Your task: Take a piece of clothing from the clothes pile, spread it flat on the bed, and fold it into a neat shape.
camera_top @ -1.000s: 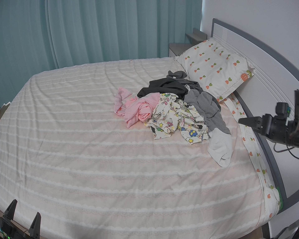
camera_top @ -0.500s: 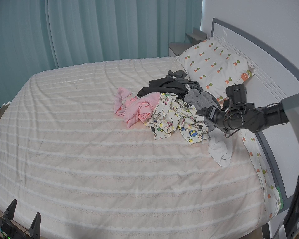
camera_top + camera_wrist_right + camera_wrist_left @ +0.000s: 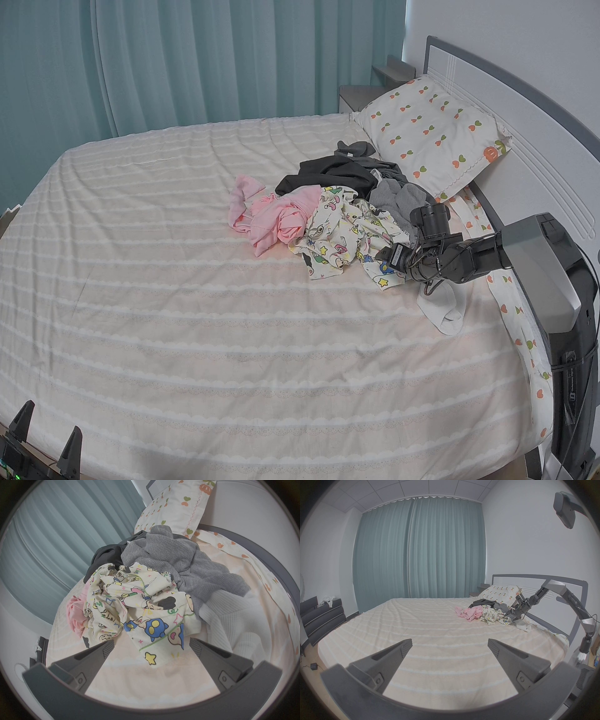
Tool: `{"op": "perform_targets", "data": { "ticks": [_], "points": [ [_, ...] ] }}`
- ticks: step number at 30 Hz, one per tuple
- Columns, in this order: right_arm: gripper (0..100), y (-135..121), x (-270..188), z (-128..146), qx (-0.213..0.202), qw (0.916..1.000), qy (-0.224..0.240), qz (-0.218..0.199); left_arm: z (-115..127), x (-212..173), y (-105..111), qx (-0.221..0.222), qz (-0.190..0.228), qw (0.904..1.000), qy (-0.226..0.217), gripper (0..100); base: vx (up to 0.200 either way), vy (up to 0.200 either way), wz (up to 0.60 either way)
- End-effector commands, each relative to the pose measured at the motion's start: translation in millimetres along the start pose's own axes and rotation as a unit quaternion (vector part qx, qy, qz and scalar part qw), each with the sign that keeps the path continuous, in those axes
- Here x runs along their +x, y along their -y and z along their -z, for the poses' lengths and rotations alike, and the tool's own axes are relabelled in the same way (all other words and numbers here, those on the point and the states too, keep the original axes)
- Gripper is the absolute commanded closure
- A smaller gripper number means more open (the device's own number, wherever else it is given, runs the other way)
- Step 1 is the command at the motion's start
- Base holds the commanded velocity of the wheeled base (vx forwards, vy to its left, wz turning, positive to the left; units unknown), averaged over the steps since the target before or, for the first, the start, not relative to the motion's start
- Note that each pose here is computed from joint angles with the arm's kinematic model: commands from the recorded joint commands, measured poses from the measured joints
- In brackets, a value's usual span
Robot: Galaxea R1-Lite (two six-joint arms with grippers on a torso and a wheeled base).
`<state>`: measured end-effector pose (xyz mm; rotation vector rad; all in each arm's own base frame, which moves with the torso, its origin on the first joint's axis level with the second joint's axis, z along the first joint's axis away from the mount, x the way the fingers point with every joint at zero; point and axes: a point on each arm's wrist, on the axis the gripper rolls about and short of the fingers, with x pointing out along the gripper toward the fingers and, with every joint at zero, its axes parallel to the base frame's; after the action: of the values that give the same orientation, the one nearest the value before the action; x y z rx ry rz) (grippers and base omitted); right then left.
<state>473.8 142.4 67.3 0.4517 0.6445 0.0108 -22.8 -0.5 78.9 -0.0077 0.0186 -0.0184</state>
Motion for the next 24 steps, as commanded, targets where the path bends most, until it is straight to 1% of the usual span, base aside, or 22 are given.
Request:
{"op": "perform_targets", "data": {
  "ticks": [1, 5, 10, 14, 15, 18, 24],
  "points": [
    [0, -2.8, 19.6, 1.5, -0.009, 0.9997, 0.019, 0.011, 3.5, -0.1, 0.0, 0.000, 0.000, 1.0000, 0.001, 0, 0.000, 0.000, 0.00],
    [0, -4.8, 31.2, -1.1, -0.030, 0.9986, 0.035, 0.026, 3.5, -0.1, 0.0, 0.000, 0.000, 1.0000, 0.001, 0, 0.000, 0.000, 0.00],
    [0, -8.7, 38.2, -2.9, -0.034, 0.9985, 0.034, 0.027, 3.5, -0.1, 0.0, 0.000, 0.000, 1.0000, 0.001, 0, 0.000, 0.000, 0.00],
    [0, 0.9, 52.5, 16.5, -0.043, 0.9976, -0.004, 0.054, 3.5, -0.1, 0.0, 0.000, 0.000, 1.0000, 0.001, 0, 0.000, 0.000, 0.00],
    [0, 1.4, 53.0, 17.2, -0.043, 0.9976, -0.005, 0.055, 3.5, -0.1, 0.0, 0.000, 0.000, 1.0000, 0.001, 0, 0.000, 0.000, 0.00],
    [0, 11.3, 64.2, 30.3, -0.056, 0.9953, -0.022, 0.076, 3.5, -0.1, 0.0, 0.000, 0.000, 1.0000, 0.001, 0, 0.000, 0.000, 0.00],
    [0, 19.3, 76.9, 47.2, -0.063, 0.9935, -0.041, 0.085, 3.5, -0.1, 0.0, 0.000, 0.000, 1.0000, 0.001, 0, 0.000, 0.000, 0.00]
  ]
}}
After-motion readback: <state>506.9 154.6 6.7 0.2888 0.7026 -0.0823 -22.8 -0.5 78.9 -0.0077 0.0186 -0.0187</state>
